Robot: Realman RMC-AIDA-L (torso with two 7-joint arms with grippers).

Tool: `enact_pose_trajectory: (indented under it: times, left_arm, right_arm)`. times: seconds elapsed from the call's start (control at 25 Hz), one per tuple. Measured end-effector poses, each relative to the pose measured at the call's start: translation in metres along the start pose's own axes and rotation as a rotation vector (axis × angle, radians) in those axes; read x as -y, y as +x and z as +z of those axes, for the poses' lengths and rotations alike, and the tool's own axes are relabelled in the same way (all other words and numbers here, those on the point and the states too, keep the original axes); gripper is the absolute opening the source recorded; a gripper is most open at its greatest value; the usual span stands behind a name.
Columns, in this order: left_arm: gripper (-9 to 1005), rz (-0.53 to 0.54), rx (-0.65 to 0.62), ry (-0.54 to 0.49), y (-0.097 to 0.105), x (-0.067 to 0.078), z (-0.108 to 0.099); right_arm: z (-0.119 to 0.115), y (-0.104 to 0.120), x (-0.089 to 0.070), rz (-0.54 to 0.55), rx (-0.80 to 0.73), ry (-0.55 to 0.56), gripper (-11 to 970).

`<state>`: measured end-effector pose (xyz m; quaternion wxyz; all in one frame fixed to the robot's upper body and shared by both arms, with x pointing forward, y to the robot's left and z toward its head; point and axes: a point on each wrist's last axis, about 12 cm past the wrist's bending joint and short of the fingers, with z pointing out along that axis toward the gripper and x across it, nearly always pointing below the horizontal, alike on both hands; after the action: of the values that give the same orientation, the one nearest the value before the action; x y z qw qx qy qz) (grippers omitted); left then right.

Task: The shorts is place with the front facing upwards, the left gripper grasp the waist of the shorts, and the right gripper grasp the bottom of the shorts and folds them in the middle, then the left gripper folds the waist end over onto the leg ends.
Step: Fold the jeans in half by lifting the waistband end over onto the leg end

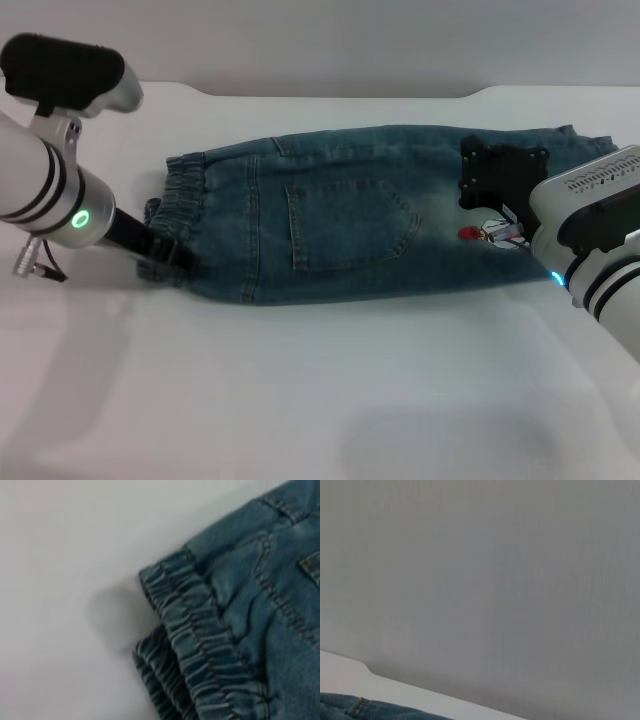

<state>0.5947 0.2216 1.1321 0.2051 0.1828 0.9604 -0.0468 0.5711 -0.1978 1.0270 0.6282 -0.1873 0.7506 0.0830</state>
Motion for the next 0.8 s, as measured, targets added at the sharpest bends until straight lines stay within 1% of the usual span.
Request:
enact_pose_trajectory:
  times: [0.2,0.44,0.52,0.8]
  left_arm:
    - [770,-0.001,0.042,-0.013,0.0020,-0.0022,-0.0103]
    - [507,0.000,0.039,-0.008,0.0036,-0.0019,-0.0093]
    - [296,-0.001,0.037,-0.008,0.0040,-0.0019,-0.0085]
    - [74,-0.002,0.036,-0.006,0.0042,-0.0017,-0.0081]
  right_arm:
    - [-0.0002,0.0001,0.0002,0.000,0.000,0.000,1]
    - [0.0019,-0.0020,-0.0001,-0.004,0.004,-0.003,1]
    - [0.0024,-0.0027,-0.0005,-0.004,0.006,-0.004,1]
    - [0.0027,-0.0032,-0.0001,-0.003,0.007,-0.003,1]
